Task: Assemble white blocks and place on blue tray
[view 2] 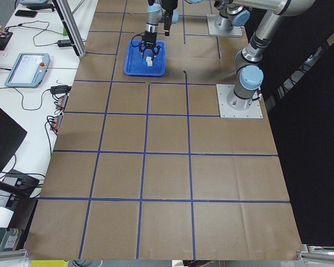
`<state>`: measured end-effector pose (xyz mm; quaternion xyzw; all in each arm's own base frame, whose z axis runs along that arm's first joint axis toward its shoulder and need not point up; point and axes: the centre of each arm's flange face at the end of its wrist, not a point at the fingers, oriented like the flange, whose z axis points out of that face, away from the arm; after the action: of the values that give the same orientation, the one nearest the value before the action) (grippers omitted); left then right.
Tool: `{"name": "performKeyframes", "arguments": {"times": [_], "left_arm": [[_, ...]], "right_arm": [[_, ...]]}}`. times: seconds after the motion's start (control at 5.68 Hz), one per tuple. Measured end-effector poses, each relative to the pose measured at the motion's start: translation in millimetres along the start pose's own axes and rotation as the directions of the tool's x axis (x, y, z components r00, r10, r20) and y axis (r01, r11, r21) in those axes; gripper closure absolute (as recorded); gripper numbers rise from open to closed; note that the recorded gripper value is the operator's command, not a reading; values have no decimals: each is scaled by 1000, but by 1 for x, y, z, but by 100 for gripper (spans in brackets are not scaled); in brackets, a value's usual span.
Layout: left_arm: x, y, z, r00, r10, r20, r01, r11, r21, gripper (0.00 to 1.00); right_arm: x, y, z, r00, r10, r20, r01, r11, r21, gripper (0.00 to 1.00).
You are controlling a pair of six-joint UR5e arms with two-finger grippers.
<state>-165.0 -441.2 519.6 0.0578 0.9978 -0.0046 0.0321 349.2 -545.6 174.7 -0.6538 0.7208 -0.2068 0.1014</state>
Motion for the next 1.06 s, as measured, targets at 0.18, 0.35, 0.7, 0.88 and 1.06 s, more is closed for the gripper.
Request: {"name": "performKeyframes", "arguments": {"times": [0.18,0.35,0.7,0.88,1.06], "left_arm": [[0,0,-1,1000,-1,0,1,1000,1,1],[0,0,-2,1000,-3,0,3,1000,4,1],[0,1,-3,1000,-4,-1,4,1000,6,1],[0,1,-2,1000,-5,-1,5,1000,5,1],[0,1,-2,1000,-5,-1,5,1000,5,1]], "right_arm": [[7,-4,-18,1000,10,-10,-10,1000,-6,0],[23,-3,-53,998,67,-2,-67,997,-33,0],[72,37,-152,938,346,16,-341,929,-146,0],[84,60,-198,854,520,-10,-513,839,-180,0],[82,74,-233,758,650,-58,-645,733,-217,0]]}}
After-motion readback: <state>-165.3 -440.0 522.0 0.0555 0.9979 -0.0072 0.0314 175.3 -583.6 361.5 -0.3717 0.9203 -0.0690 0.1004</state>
